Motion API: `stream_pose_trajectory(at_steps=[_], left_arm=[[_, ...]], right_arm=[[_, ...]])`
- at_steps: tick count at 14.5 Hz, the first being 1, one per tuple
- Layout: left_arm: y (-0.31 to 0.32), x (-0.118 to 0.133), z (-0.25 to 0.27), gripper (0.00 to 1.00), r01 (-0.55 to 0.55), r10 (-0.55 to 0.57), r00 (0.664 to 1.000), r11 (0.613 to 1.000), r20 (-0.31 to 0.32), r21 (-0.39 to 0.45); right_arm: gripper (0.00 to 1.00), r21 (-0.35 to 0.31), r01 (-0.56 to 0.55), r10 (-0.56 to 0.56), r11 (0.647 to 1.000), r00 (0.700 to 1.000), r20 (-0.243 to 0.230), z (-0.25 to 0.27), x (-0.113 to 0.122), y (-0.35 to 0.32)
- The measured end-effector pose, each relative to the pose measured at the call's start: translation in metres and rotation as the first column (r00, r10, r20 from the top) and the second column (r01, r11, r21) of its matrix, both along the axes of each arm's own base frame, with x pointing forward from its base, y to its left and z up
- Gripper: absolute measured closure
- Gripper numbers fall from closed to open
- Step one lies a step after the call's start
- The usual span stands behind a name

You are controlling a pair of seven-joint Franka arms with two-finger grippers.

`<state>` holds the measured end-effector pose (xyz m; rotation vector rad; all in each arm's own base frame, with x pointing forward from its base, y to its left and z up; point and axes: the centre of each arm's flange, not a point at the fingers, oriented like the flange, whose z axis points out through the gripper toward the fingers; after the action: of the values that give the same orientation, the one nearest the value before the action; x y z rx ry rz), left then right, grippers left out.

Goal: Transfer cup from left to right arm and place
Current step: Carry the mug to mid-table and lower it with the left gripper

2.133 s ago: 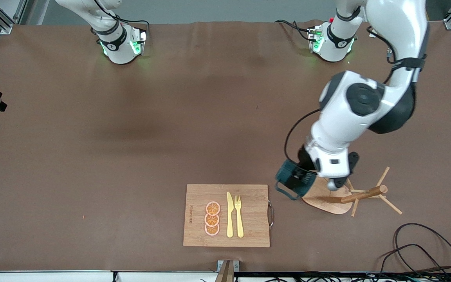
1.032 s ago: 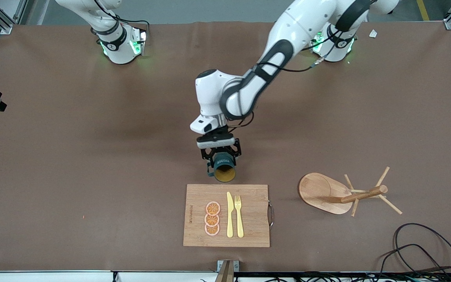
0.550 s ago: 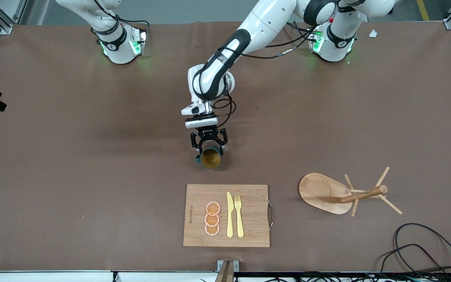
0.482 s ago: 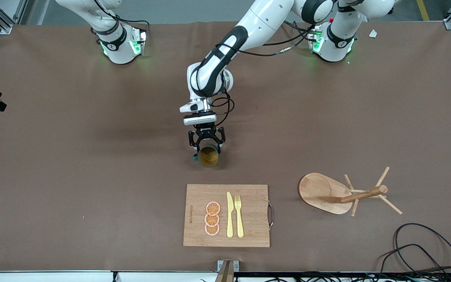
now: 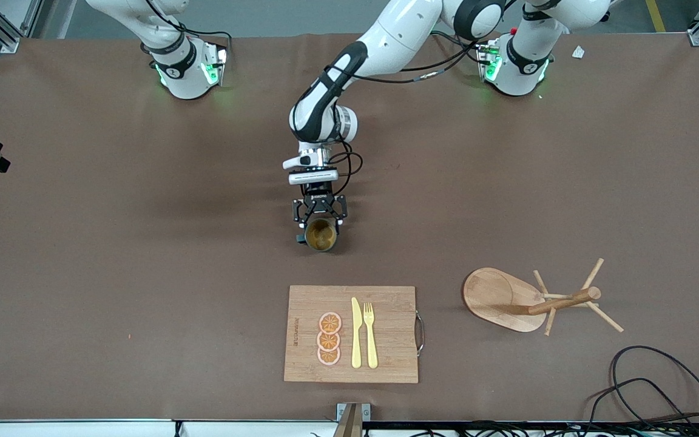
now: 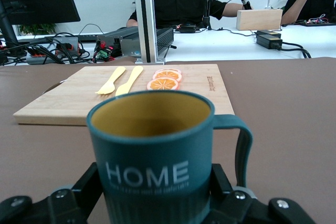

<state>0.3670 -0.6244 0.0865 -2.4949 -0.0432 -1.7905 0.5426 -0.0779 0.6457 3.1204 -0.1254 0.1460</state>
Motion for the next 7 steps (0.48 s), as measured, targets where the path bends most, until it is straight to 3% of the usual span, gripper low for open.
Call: stream_pose_trajectory(at_steps=[1,3,7], left_arm=[[-0.002,-0.005,-0.002,0.14,0.003,-0.003,1.0,1.0,0.008,0.005],[-0.007,-0.021,-0.01,0.01,0.011,-0.011,1.0,1.0,-0.022,-0.013],[-0.027,-0.063,-0.013,0.0,-0.077,0.063,0.987,0.992,-0.148,-0.095]], right_arm=[[0.0,0.0,0.0,0.0,1.0,1.0,0.0,0.0,0.0,0.0],[0.0,0.0,0.0,0.0,1.0,1.0,0.0,0.0,0.0,0.0],[0.0,0.0,-0.001,0.001,1.0,1.0,0.0,0.0,0.0,0.0]])
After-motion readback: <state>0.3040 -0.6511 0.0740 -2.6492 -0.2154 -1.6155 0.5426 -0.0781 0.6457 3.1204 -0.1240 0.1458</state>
